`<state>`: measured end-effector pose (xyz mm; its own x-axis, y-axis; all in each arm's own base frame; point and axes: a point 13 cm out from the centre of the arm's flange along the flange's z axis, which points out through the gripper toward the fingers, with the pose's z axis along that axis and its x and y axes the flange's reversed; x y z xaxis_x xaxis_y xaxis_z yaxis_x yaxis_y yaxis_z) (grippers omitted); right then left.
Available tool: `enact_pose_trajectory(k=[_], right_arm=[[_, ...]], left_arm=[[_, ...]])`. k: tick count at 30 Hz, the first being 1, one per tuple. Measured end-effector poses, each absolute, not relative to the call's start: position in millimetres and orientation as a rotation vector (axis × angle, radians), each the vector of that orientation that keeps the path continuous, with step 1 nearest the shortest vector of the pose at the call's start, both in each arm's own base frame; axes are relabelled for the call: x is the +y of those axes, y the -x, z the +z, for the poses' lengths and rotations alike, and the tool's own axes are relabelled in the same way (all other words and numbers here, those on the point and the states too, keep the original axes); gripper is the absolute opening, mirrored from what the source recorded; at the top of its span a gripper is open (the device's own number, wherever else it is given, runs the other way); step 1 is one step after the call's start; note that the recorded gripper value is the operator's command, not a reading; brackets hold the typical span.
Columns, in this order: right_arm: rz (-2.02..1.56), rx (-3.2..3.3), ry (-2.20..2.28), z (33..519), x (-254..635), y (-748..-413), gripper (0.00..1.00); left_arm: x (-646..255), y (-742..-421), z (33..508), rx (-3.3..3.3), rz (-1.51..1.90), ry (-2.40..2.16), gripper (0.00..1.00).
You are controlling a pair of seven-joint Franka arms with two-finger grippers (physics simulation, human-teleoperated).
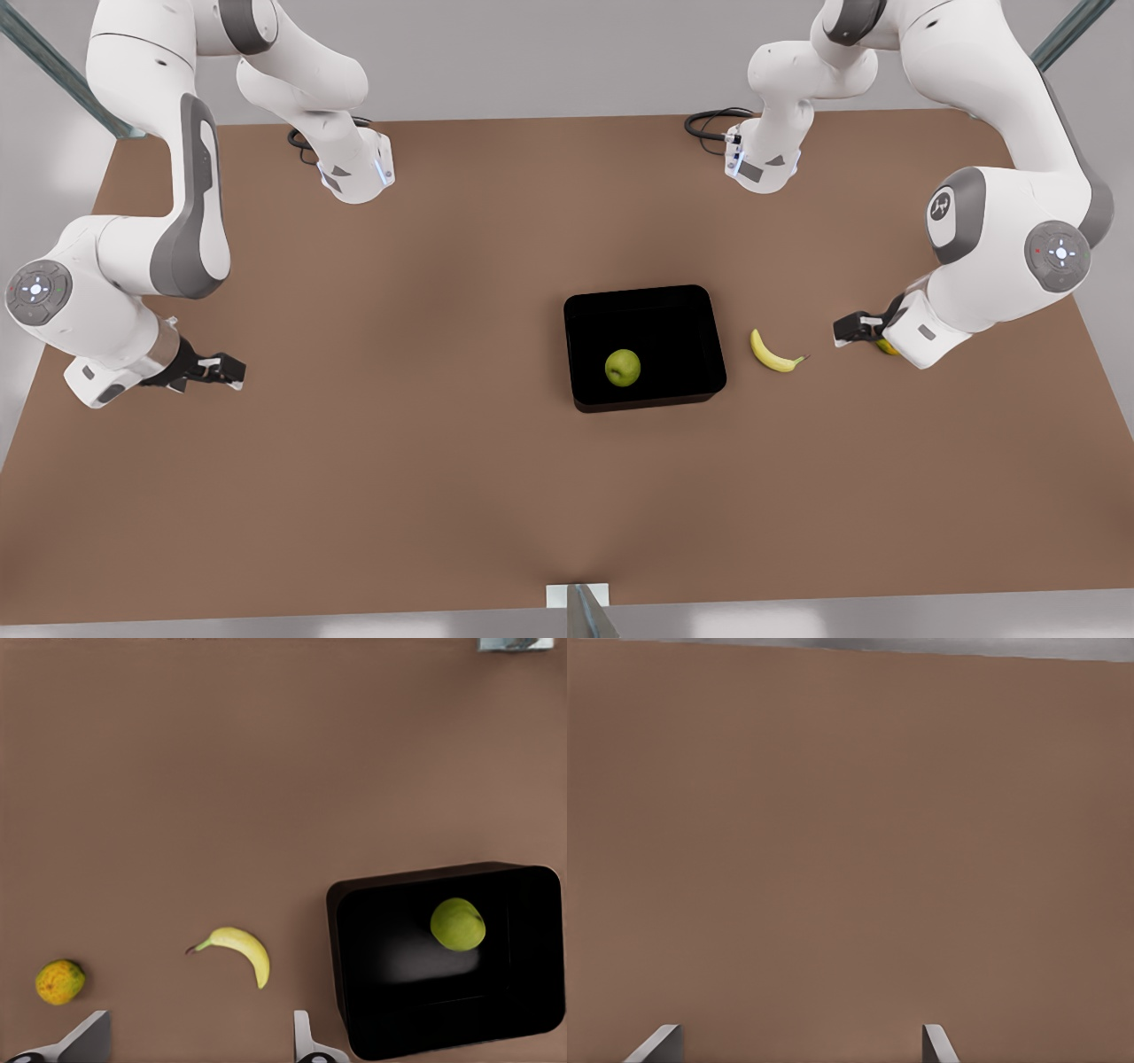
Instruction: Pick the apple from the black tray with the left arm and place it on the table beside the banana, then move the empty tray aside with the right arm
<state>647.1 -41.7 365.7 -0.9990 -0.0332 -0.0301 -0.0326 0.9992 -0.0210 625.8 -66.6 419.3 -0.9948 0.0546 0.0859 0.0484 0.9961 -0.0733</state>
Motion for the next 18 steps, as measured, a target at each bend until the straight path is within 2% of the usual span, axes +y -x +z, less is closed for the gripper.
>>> enact_pose_trajectory(k=[5,8,11,13,16,18], right_arm=[[-0.034,3.101,0.062,366,-42,-650,1.0],[-0.035,3.099,0.066,366,-42,-650,1.0],[-0.038,3.136,0.098,335,-34,-657,1.0],[-0.041,3.161,0.104,305,-35,-673,1.0],[-0.048,3.122,0.102,330,-37,-684,1.0],[-0.051,3.093,0.094,358,-40,-690,1.0]], left_arm=[[-69,-627,416,-3.051,0.126,0.081,1.0],[-134,-624,389,-3.026,0.068,0.242,1.0],[-257,-576,347,-2.931,0.02,0.467,1.0],[-297,-552,315,-2.879,0.013,0.487,1.0],[-328,-493,239,-2.803,-0.045,0.471,1.0],[-324,-470,211,-2.826,-0.053,0.418,1.0]])
